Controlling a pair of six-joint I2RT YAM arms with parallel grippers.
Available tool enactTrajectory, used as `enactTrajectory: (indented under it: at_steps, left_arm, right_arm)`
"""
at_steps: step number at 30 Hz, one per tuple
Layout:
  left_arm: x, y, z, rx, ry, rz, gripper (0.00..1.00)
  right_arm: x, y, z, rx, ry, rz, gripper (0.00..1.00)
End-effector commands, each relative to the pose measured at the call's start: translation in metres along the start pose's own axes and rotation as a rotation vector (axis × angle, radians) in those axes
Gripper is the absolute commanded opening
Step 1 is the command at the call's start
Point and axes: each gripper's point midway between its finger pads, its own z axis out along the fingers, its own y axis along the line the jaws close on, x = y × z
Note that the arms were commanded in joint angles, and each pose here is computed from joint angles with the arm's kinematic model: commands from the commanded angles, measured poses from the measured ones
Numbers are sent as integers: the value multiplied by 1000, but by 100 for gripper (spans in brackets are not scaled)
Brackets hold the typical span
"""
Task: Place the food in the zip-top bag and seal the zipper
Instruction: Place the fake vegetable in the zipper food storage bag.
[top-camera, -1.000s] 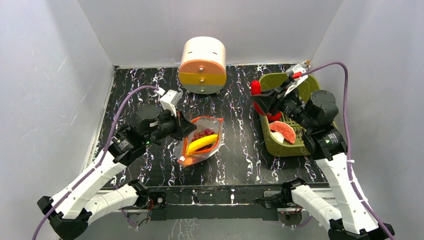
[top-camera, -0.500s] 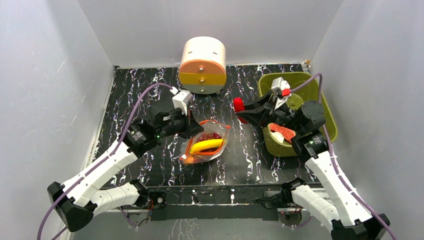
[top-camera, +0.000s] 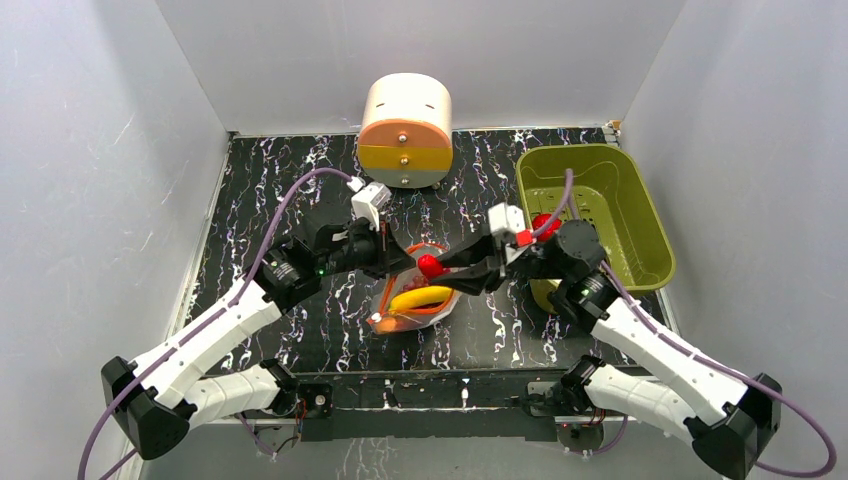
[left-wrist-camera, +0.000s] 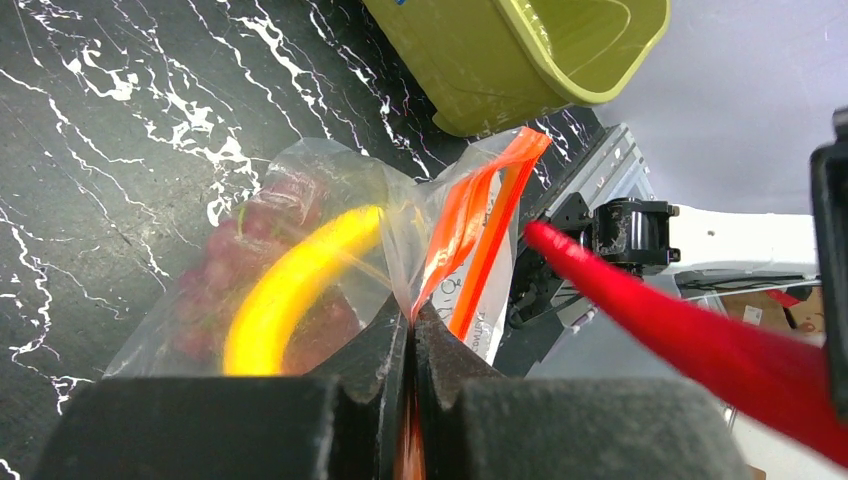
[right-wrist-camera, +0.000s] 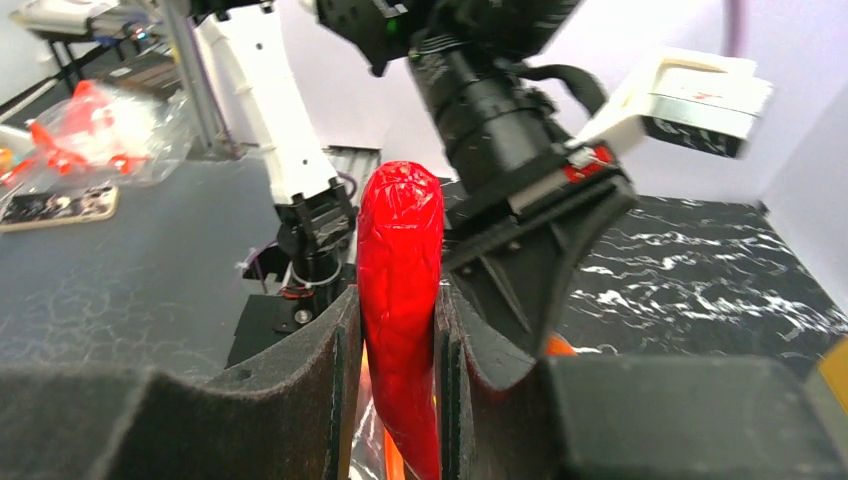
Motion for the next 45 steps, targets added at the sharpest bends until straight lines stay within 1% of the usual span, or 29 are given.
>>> enactTrajectory:
  at_steps: [1,5,9,12,15,20,24,28,31,34,37,41,44,45]
  left_arm:
    - [-11,-19,-4,76,-19,18,2]
    - [-11,-22,-7,94,-30,12,0]
    - [-15,-30,-16,121,-52,21,0]
    - [-14,-44,-21,189,-33,35,0]
    - [-13,-53,-24,242,-21,41,0]
    - [-10,-56,-24,260,-6,32,0]
    - [-8,-58,-26,270,-4,20,0]
    - [-9,-59,-27,278,-10,19,0]
    - [-10,-58,-25,272,-12,18,0]
    - [-10,-56,-23,262,-12,26,0]
    - [-9,-46,-21,213,-15,44,0]
    - [-5,-28,-15,137,-14,77,0]
    - [-2,-11,-14,61,-15,117,0]
    - [-1,-5,-15,30,-17,128,0]
  right_arm:
    - [9,12,19,-76,-1,-100,17]
    - [45,11,25,-98,99,-138,17]
    - [75,-2,15,-58,225,-248,17]
    - [97,-7,4,-52,318,-314,18]
    - [116,-8,-6,-62,404,-325,18]
    - [129,-8,-14,-57,451,-338,20]
    - [138,-18,-21,-10,504,-348,21]
    - [140,-30,-27,55,548,-370,26]
    - [146,-33,-31,62,580,-376,33]
    - [142,-33,-30,69,582,-342,44]
    - [123,-32,-23,88,536,-308,55]
    - [89,-33,-15,154,425,-272,56]
    - [66,-34,-10,222,318,-196,53]
    - [63,-38,-11,269,303,-155,52]
